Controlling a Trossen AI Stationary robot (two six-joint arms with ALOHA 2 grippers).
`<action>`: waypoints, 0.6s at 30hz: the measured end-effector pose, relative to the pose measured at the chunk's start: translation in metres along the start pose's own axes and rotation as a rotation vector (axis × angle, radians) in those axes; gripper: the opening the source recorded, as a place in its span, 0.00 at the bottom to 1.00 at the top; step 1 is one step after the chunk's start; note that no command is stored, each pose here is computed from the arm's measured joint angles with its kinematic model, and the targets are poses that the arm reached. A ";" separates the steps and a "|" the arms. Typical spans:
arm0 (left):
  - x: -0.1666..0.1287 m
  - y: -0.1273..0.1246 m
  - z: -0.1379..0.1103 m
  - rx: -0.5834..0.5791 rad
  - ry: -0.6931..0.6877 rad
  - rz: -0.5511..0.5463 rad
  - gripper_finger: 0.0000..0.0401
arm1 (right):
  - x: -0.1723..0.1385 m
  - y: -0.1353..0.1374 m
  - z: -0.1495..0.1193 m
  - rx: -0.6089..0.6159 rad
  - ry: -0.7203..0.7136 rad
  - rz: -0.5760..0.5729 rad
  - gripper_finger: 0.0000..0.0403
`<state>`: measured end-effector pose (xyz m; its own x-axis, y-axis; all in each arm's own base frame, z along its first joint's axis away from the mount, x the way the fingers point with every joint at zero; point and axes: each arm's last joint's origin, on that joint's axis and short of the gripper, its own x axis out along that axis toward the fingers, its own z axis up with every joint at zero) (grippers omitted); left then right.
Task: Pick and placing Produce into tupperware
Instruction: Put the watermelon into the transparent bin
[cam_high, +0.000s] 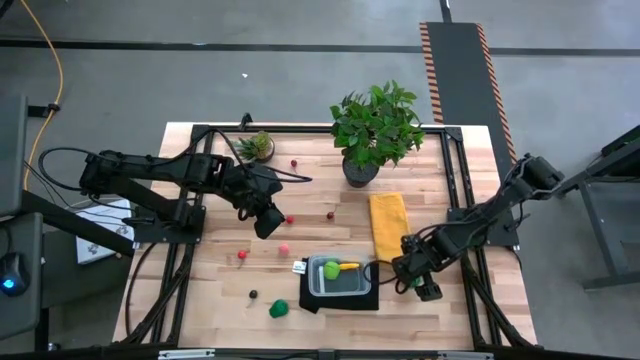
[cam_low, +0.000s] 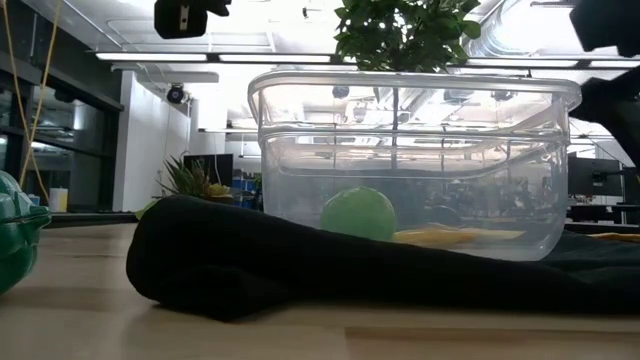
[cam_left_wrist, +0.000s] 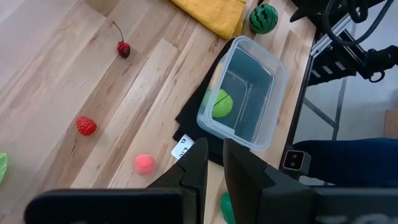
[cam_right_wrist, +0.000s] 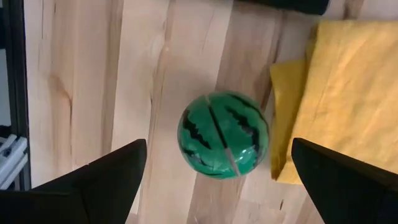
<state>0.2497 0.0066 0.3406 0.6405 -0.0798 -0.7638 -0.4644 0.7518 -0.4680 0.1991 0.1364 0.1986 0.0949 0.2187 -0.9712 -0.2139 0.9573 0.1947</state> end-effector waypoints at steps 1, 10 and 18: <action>0.000 0.000 0.000 -0.001 0.000 0.000 0.10 | 0.001 0.000 -0.001 -0.003 0.002 0.000 0.97; 0.000 0.000 0.000 -0.010 0.000 0.000 0.10 | 0.006 0.005 -0.001 -0.041 -0.051 -0.010 0.97; 0.000 0.000 0.000 -0.010 0.000 0.000 0.10 | 0.007 0.004 0.000 -0.048 -0.062 -0.033 0.97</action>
<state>0.2497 0.0066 0.3406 0.6405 -0.0798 -0.7638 -0.4707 0.7451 -0.4726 0.1989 0.1420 0.1929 0.1625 0.1999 -0.9663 -0.2557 0.9543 0.1544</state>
